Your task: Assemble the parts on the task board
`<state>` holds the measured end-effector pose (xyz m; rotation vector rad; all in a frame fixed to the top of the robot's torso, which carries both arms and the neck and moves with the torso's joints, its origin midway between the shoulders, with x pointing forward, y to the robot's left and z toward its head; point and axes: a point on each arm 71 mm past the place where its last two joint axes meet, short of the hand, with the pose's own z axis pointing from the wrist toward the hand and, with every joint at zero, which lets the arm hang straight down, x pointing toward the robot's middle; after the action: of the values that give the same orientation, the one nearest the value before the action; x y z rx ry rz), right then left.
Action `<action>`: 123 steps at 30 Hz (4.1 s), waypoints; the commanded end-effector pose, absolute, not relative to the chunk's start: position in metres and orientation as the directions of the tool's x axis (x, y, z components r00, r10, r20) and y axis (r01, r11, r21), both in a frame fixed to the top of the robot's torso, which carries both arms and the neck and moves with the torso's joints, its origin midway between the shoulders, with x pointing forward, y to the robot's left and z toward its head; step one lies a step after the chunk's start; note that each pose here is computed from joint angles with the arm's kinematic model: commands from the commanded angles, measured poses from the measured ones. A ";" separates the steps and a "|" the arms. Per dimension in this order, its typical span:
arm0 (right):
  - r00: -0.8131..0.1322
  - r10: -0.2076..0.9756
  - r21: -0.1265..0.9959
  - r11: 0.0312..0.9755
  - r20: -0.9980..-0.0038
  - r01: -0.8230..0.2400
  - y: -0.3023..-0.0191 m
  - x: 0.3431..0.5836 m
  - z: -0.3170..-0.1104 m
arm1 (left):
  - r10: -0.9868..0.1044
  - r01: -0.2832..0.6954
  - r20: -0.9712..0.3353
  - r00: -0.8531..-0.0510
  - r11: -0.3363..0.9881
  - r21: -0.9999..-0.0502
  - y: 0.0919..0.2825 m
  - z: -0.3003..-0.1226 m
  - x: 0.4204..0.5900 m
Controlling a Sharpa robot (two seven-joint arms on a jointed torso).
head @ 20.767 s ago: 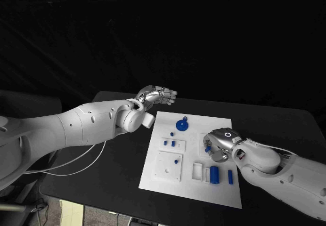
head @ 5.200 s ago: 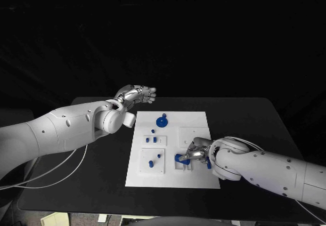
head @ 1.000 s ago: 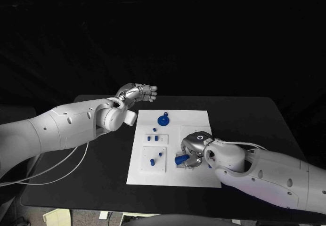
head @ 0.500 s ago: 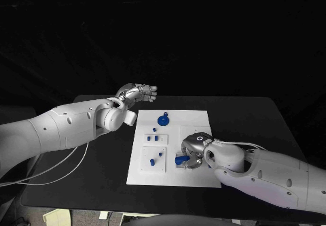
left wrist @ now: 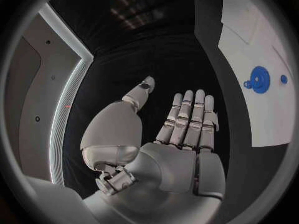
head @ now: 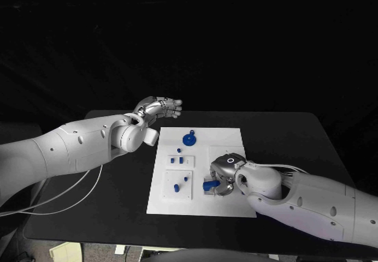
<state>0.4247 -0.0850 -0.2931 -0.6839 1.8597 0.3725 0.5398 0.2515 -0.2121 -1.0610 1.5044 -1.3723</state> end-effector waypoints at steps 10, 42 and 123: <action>-0.271 -0.337 -0.114 0.789 -0.901 -0.604 -0.087 0.423 -0.298 | -0.949 -0.051 -0.023 -0.315 0.041 -0.998 0.250 -0.211 0.540; -0.434 -0.309 -0.041 0.850 -0.846 -0.525 -0.091 0.421 -0.306 | -0.950 -0.052 -0.024 -0.312 0.042 -0.998 0.251 -0.211 0.540; -0.511 -0.116 0.129 0.899 -0.852 -0.418 -0.102 0.420 -0.300 | -0.951 -0.058 -0.027 -0.309 0.047 -0.997 0.252 -0.211 0.540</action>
<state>0.4210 -0.1035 -0.3019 -0.3634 2.1208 0.3713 0.5397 0.2536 -0.2121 -1.0669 1.5091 -1.3636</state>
